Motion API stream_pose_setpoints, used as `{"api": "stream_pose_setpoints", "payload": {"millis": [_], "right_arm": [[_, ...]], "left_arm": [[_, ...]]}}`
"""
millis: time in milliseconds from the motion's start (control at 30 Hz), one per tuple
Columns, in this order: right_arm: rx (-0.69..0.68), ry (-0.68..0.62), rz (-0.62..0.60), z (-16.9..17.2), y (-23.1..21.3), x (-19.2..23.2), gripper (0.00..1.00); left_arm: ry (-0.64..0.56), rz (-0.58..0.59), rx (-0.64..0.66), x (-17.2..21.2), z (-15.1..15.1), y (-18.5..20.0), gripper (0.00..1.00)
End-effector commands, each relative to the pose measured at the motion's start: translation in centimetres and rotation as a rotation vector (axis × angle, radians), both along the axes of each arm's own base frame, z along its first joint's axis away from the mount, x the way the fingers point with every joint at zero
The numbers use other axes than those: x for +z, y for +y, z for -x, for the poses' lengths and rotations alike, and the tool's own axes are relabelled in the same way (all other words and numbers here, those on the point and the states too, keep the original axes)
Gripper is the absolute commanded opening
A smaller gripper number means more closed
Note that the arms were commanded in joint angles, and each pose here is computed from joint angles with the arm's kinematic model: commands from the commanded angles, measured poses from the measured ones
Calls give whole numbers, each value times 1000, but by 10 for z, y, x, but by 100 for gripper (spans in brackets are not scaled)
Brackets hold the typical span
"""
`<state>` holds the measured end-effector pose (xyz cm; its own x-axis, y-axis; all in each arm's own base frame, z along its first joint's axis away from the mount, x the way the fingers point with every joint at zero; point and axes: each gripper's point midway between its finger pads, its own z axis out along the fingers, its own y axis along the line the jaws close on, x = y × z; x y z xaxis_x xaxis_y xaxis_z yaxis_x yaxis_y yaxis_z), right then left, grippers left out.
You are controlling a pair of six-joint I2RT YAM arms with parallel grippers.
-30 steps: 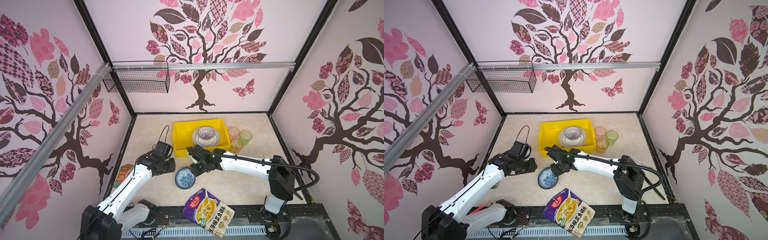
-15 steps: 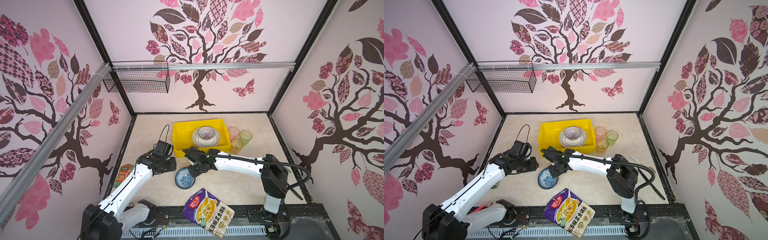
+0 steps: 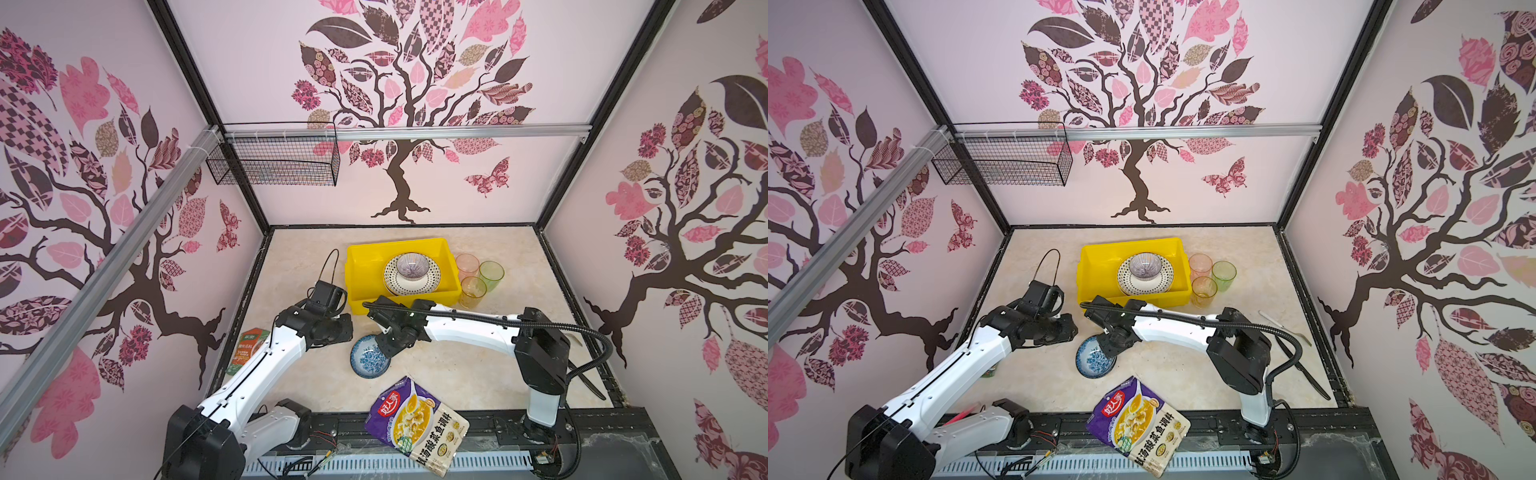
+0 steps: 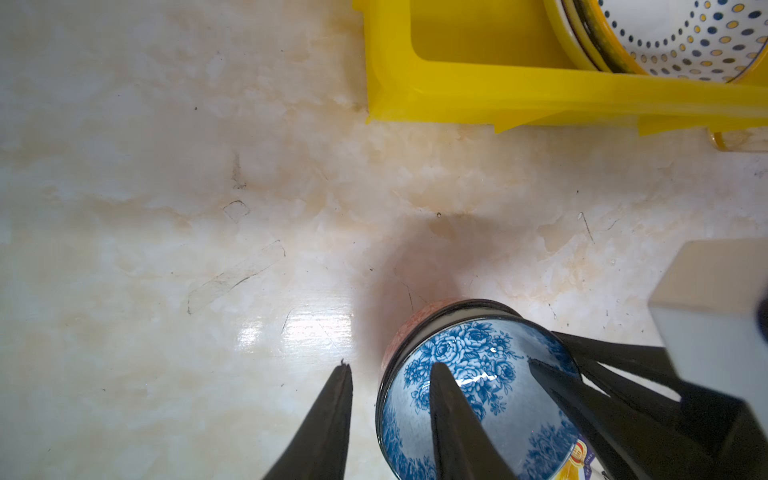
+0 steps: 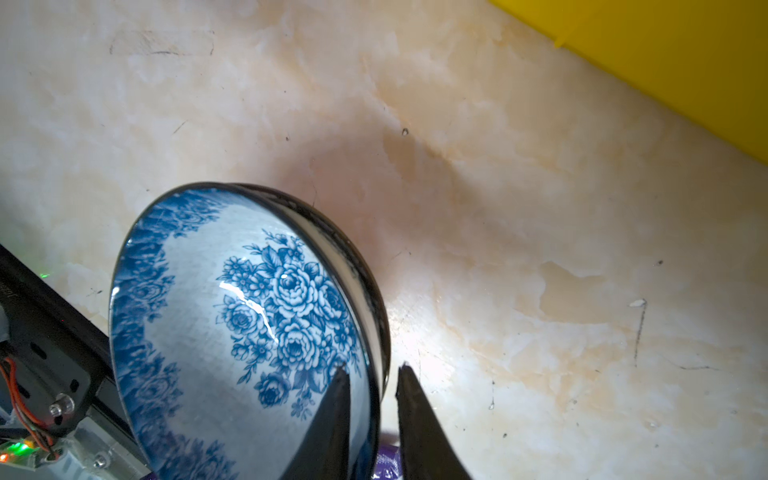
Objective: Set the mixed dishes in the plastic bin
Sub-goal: 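Close the right gripper on the rim of the blue floral bowl, then lift the blue floral bowl off the leaf-patterned bowl with the right gripper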
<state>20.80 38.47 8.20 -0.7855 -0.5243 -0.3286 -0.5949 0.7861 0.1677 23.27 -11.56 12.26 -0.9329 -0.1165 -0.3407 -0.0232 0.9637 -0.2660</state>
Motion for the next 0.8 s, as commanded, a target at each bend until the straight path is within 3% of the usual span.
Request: {"api": "stream_pose_setpoints", "payload": {"millis": [0,367,767], "right_arm": [[6,-15,14,-2,4,3,20],[17,-13,-23,0,10,14,6],[17,-29,-92,1,15,37,0]], "left_arm": [[21,-9,-3,-10,3,2,35],[22,-11,-2,-11,2,2,35],[4,-27,3,-7,-1,5,36]]}}
